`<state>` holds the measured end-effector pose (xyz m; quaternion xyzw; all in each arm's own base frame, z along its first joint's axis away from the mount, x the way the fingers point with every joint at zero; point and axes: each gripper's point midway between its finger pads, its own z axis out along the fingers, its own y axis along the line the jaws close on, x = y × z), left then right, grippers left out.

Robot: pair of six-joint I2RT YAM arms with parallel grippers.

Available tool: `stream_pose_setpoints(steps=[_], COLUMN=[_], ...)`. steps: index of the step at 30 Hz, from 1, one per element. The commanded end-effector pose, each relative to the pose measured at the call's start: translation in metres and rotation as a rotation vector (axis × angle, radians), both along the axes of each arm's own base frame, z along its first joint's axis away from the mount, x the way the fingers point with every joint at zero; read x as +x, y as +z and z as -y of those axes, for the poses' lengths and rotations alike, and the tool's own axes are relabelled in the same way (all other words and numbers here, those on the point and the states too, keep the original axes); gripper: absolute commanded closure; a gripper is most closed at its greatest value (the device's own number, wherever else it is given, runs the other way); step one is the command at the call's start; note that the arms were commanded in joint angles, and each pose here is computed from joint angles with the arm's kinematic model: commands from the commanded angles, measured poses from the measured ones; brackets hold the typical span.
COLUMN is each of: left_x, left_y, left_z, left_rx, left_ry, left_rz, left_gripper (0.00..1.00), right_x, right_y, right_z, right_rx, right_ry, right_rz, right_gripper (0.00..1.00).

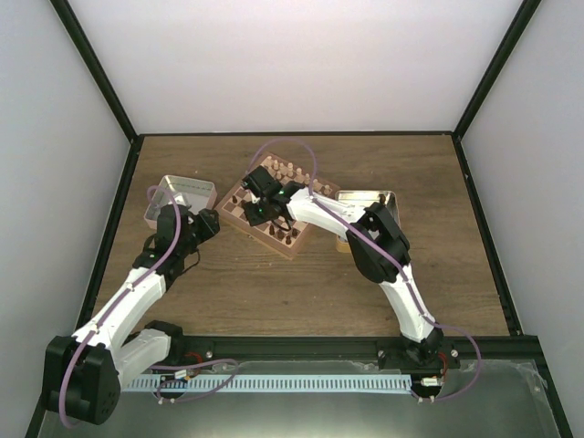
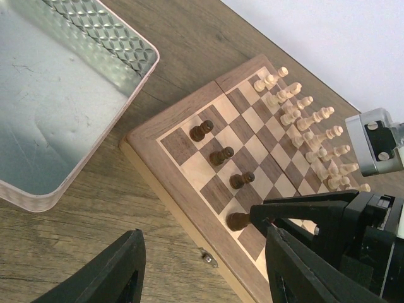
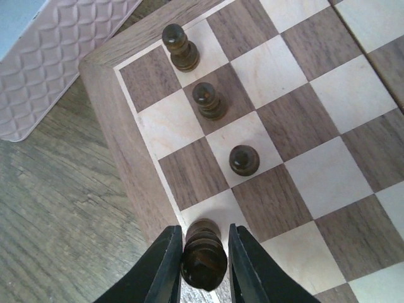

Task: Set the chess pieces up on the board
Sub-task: Adjust the chess piece on the chessboard.

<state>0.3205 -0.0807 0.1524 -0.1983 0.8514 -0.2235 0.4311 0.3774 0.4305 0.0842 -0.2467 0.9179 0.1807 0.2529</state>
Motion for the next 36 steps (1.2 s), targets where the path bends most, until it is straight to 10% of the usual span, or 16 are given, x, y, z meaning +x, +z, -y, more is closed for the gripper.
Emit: stream_pose_setpoints(steps=[1,13,24,36], left_x=[0.005,0.005,0.006,0.018], left_y=[0.010,0.010,0.016,0.005], left_z=[-0.002,-0.002,0.000,0.035], left_rx=[0.013,0.014,0.015,0.044], left_ry=[0.005,0.001,-0.009,-0.240], left_rz=[0.023,0.022,0.033,-0.057], left_gripper=[0.46,0.46,0.45,0.39], right_x=[0.008,0.008,0.006,0.019], right_y=[0.003,0.011,0.044,0.104], right_z=[-0.002,-0.004,-0.008,0.034], right_rx=[-0.031,-0.013,0.067,0.318], right_ry=[-0.005,0.002,-0.028,-0.219], right_rz=[0.049,0.058,0.044,0.030], right_gripper=[0.78,0.82,0.54,0.49])
